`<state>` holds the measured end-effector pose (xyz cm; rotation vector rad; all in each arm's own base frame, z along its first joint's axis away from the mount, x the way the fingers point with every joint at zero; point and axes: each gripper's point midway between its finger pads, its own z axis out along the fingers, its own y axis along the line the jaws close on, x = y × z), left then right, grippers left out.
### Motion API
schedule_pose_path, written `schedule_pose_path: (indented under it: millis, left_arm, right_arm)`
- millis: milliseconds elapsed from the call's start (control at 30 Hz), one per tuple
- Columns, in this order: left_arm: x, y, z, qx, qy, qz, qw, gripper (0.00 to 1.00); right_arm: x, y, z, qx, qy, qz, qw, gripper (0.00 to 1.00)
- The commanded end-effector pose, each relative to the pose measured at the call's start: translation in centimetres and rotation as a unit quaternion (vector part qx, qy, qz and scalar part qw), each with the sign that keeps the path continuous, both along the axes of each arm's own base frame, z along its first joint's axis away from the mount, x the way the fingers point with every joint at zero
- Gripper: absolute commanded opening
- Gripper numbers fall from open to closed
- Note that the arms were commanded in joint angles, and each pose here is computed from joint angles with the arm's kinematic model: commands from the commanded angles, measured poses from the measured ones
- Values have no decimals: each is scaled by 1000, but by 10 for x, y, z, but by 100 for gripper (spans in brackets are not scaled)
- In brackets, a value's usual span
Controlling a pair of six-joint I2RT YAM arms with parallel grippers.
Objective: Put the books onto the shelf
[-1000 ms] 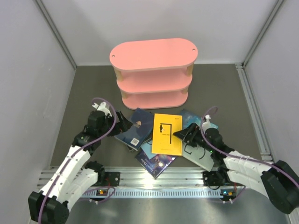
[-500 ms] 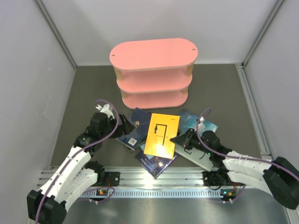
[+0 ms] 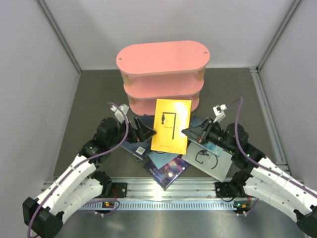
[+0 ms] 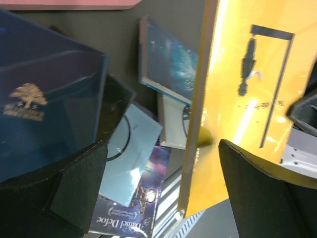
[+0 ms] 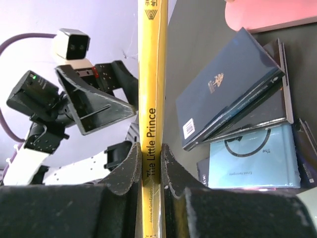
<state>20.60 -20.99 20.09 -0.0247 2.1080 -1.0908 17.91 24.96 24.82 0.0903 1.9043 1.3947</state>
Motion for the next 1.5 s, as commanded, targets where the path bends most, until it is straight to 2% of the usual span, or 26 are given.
schedule_pose_path:
  millis: [0, 167, 333, 433, 533, 667, 700, 767, 967, 1033, 1100, 1133, 1167, 1333, 1467]
  left_arm:
    - [-9, -24, 41, -77, -54, -52, 994, 99]
    - [-25, -39, 58, -134, -74, -101, 983, 99]
    - [-23, -45, 43, -117, -54, -98, 987, 99]
    - [-22, -46, 35, -110, -46, -93, 988, 99]
    - [-23, -47, 34, -120, -46, -94, 987, 83]
    - [-26, -51, 49, -143, -62, -107, 982, 36]
    - [-27, -51, 52, -146, -66, -111, 981, 17]
    - [-24, -48, 63, -147, -78, -99, 981, 0]
    - [-5, -35, 92, -124, -120, -39, 984, 0]
    - [0, -33, 111, -121, -136, -30, 983, 0]
    - [8, -29, 128, -108, -159, -14, 981, 0]
    - [12, -29, 144, -100, -164, -9, 981, 0]
    - [16, -28, 153, -88, -177, -7, 980, 0]
    - [35, -26, 213, -46, -200, 13, 979, 0]
    - [56, -16, 255, -18, -238, 49, 970, 0]
  right_arm:
    - [-10, 4, 45, 53, -39, 23, 998, 0]
    - [-13, 6, 51, 74, -41, 31, 996, 0]
    - [-17, 9, 66, 109, -55, 45, 991, 0]
    - [-23, 12, 84, 157, -74, 71, 982, 0]
    - [-24, 16, 75, 177, -55, 85, 979, 0]
    - [-18, 17, 65, 192, -45, 83, 977, 0]
    - [-15, 17, 62, 189, -42, 81, 978, 0]
    - [-11, 19, 62, 185, -41, 81, 978, 0]
    - [2, 21, 84, 179, -49, 77, 980, 3]
    - [5, 20, 92, 177, -53, 78, 980, 13]
    - [7, 19, 111, 176, -68, 78, 979, 56]
    - [7, 19, 117, 163, -73, 79, 981, 88]
    - [8, 16, 120, 156, -78, 73, 982, 99]
    - [4, 0, 116, 107, -87, 41, 990, 100]
    - [-14, -19, 107, 108, -92, 26, 989, 100]
